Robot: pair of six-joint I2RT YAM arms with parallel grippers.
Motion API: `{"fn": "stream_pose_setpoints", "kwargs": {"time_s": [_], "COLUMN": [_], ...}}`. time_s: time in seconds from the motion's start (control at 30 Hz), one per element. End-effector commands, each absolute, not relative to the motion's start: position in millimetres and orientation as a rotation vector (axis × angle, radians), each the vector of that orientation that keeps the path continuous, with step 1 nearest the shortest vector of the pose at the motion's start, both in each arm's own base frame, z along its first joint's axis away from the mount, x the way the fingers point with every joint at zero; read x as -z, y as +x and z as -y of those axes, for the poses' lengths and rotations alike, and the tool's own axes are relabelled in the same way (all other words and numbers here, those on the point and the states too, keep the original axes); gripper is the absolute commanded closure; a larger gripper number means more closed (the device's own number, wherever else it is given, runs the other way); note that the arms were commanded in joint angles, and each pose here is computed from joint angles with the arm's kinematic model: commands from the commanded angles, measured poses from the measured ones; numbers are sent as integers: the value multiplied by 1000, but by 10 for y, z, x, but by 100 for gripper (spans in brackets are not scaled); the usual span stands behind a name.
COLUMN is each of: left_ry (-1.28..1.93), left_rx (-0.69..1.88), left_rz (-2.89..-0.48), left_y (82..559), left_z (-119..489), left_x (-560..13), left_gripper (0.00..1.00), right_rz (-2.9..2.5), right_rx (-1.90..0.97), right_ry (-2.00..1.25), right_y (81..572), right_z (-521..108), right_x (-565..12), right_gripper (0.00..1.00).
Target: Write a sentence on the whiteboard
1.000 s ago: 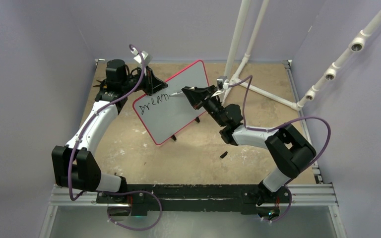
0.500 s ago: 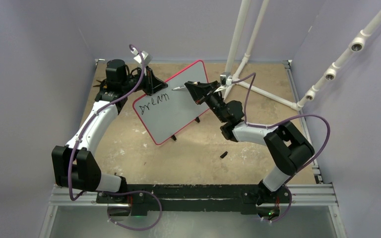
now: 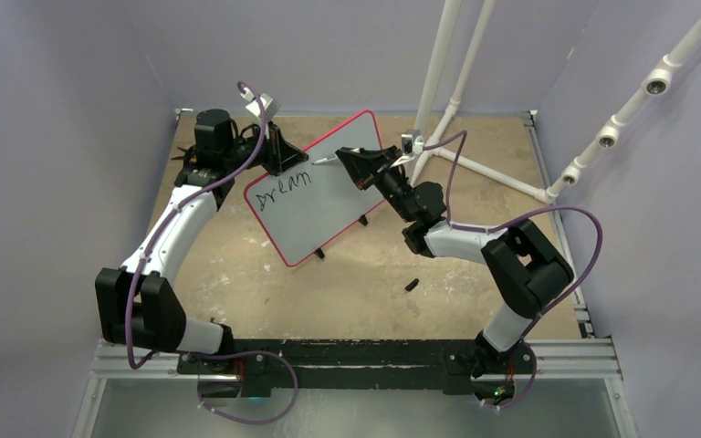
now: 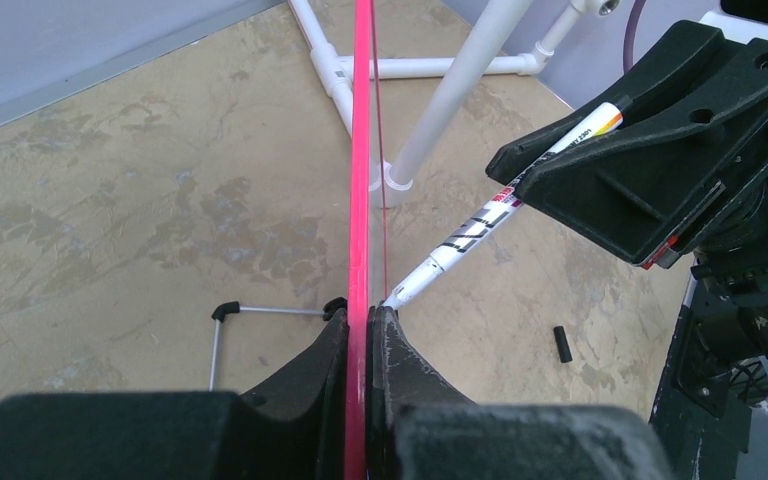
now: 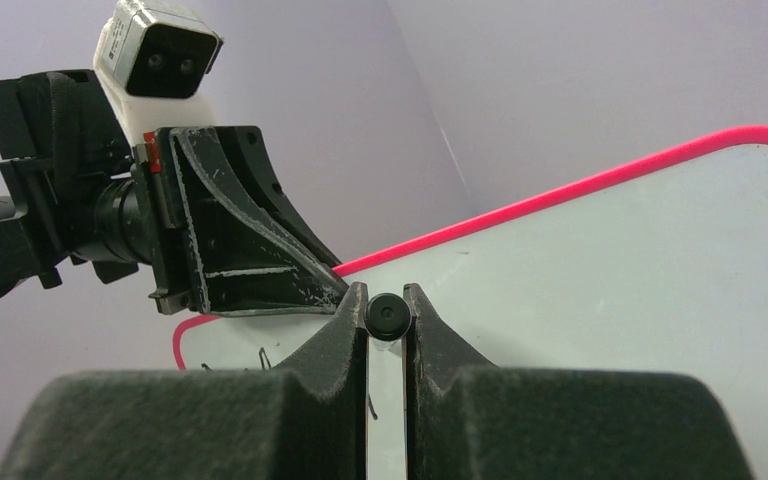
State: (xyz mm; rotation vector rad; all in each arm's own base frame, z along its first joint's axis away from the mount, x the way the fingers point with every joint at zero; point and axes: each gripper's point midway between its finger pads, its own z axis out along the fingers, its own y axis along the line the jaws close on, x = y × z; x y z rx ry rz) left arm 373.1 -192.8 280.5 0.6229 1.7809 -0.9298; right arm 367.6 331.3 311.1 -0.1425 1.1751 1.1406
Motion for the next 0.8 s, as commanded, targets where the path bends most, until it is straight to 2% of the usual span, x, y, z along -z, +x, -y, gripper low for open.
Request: {"fn": "stream_pose_setpoints", "kwargs": {"time_s": [0.0,0.77], "left_ry": [638,636], "left_rx": [1064,1064], "left_rz": [-1949,-1954], "left_y": [3492,3502], "left_z": [2056,2057], "left_x": [-2318,-2298], "left_gripper": [100,100], "right_rz": [-1123,-1191], "right_rx": [-1157,-1179], "right_ry": [-154,-145], "right_y": [3681,3654], "right_z": [-3343,-3357], "right_x": [-3280,-2998], "right_gripper": [100,100]}}
